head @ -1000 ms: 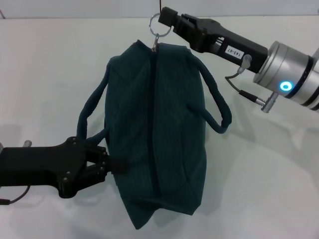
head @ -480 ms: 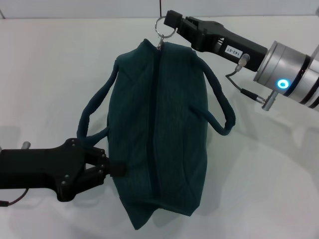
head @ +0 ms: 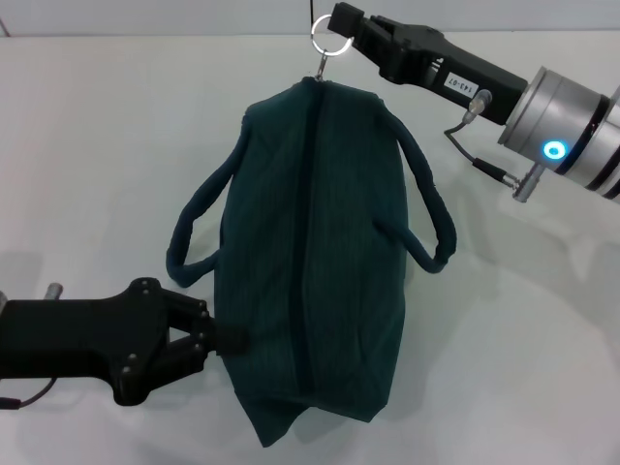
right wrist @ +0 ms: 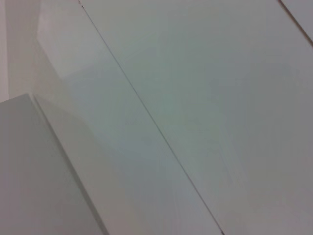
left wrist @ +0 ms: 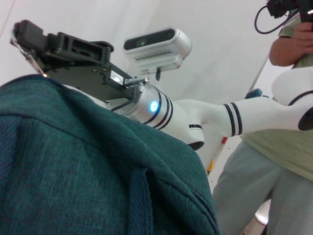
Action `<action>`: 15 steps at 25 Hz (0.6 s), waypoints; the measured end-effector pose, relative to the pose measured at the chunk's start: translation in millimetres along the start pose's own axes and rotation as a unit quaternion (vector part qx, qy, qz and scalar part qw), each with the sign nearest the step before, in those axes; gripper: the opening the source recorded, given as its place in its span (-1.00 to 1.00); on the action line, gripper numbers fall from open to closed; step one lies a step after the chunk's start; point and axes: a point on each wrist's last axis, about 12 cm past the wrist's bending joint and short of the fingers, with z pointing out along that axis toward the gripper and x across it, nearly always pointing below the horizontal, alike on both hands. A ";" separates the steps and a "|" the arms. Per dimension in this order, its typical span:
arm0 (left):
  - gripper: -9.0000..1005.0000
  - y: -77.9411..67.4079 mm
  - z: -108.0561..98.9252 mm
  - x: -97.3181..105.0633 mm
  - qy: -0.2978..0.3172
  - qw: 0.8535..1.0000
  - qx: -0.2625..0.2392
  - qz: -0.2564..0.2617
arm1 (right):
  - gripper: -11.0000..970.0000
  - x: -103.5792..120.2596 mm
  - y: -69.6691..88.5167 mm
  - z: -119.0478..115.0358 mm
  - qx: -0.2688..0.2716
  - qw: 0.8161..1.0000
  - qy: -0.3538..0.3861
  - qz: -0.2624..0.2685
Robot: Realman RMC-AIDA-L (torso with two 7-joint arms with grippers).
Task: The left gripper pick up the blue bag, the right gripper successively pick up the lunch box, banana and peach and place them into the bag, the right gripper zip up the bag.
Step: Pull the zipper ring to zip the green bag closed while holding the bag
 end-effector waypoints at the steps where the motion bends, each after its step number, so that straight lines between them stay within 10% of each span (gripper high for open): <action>1: -0.87 -0.2 0.0 0.3 0.000 1.000 0.000 0.001 | -0.76 0.2 -0.7 0.1 0.002 1.000 0.001 0.000; 15: -0.87 2.0 -9.1 5.2 -0.030 0.999 -0.036 0.020 | -0.75 7.2 -11.5 -3.0 0.045 0.999 0.022 0.000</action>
